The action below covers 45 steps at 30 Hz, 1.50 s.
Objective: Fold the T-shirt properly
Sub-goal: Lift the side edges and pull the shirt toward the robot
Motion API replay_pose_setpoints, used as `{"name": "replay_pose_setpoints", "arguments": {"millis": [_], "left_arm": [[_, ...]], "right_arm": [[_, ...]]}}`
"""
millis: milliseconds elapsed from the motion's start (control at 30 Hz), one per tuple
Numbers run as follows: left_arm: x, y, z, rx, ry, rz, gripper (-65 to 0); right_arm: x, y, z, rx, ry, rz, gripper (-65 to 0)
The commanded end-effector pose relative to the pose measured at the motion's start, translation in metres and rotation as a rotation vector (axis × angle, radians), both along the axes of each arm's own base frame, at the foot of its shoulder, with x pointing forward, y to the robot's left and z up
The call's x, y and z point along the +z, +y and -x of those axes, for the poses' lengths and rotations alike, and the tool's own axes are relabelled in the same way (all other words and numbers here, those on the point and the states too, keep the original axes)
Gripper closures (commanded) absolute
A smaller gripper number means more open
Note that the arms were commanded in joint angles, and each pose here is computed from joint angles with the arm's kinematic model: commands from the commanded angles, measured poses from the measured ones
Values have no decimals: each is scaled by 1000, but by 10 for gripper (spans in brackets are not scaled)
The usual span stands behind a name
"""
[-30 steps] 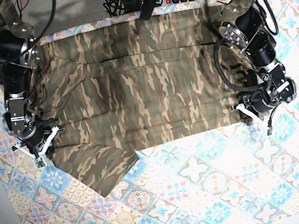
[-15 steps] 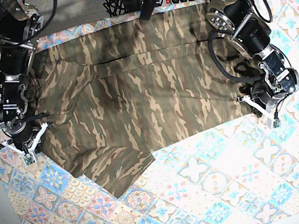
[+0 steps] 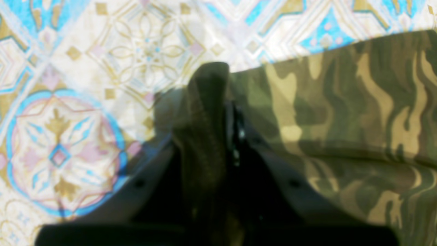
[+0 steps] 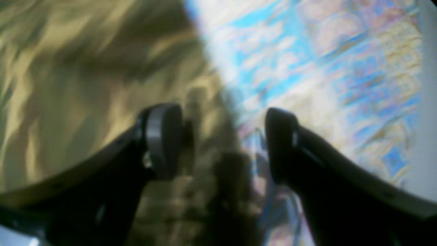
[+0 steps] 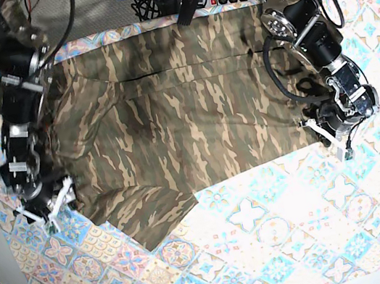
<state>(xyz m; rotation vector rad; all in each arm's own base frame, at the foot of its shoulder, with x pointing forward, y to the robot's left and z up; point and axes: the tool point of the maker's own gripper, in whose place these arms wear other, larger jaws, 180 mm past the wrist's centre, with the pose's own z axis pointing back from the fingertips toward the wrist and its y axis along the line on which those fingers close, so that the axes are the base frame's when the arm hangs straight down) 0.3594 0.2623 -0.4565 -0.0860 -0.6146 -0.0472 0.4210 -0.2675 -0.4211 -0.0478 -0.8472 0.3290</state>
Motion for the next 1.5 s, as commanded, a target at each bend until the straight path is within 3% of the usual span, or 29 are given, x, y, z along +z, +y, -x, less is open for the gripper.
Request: {"name": "replay_pose_setpoints", "arguments": {"millis": [0,167,400,667,1000,1200,1367,1467], "left_arm": [[18,11,-15,9,-57,-19,-12],[18,12,-15,10,-57,-22,-13],[20,17,-14,14,-57,-30,-13],[20,21,-13,16,-55,-36,-14],[20,21,-13,16,-55,-36,-14],[20,21,-13,16,-55,-36,-14],[20,21,-13,16,-55,-36,-14],[20,21,-13,15,-55,-37,-14]], "right_arm": [[11,4,-17,2,-38,-38,-388],[-17,13,-15,-20,17,-174,-389],[-43,24,3,-34,57,-253,-389],[-27,-15,-10,-134,-38,-149,-389],[-23,-31,-8,-152,-36,-127,-390],[-65,-10,24,-145,101,-190,-391],[-75,13,33,-27,168,-175,-385],[-80,34,37,33,199,-200,-325]]}}
